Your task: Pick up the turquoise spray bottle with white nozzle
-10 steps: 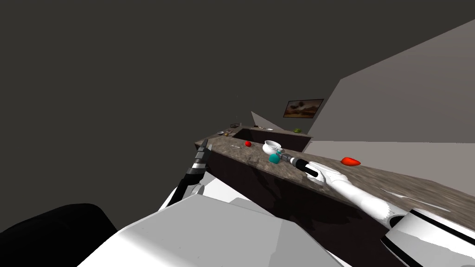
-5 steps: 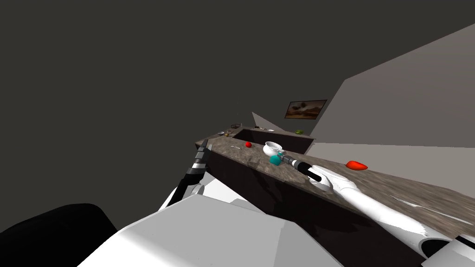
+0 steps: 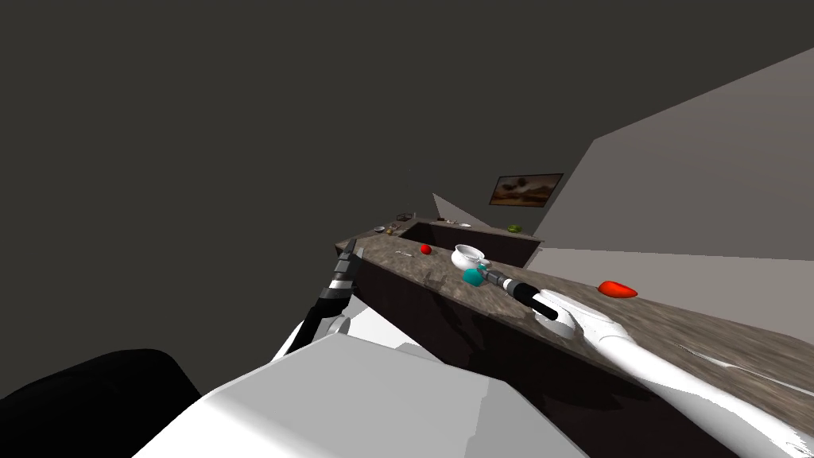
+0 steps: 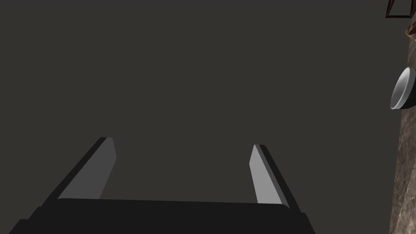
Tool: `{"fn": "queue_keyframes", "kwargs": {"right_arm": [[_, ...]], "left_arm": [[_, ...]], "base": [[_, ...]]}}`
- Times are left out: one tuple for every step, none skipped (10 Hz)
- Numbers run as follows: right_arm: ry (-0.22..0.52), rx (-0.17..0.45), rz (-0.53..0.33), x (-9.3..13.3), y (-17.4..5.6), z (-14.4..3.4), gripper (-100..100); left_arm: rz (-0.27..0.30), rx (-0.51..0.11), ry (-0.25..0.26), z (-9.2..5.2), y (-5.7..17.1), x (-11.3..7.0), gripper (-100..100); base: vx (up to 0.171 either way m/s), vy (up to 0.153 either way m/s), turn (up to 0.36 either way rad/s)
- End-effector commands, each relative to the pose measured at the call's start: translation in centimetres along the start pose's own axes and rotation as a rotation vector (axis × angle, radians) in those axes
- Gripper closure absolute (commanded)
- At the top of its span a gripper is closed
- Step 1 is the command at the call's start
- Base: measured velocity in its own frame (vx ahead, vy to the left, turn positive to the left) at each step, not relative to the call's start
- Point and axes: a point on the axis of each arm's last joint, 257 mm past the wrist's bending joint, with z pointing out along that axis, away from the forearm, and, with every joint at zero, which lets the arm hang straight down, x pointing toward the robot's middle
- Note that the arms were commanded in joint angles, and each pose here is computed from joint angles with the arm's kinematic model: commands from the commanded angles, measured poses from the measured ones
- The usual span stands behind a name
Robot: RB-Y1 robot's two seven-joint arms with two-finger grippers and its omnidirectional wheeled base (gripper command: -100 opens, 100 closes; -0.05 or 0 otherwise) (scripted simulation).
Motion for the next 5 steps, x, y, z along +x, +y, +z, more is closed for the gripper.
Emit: {"fn": "queue_keyframes", "kwargs": {"right_arm": [[0.001,0.021,0.009,0.6,-0.2,-0.7,100],[0.017,0.005,0.015,1.9,0.6,-1.1,100],[0.011,-0.016,0.014,1.6,1.6,-0.9,100],[-0.004,0.046,0.006,0.7,-0.4,-2.0,100],[-0.005,0.043,0.012,1.0,-0.1,-2.3,100]], "left_arm": [[0.0,0.0,0.0,0.0,0.0,0.0,0],[0.0,0.0,0.0,0.0,0.0,0.0,0],[0.0,0.0,0.0,0.0,0.0,0.0,0],[0.0,0.0,0.0,0.0,0.0,0.0,0],[0.0,0.0,0.0,0.0,0.0,0.0,0]], "base": [[0.034,-0.045,0.058],[0.021,-0.027,-0.012],[0.011,-0.011,-0.023],[0.03,-0.026,0.093],[0.04,-0.043,0.061]]}}
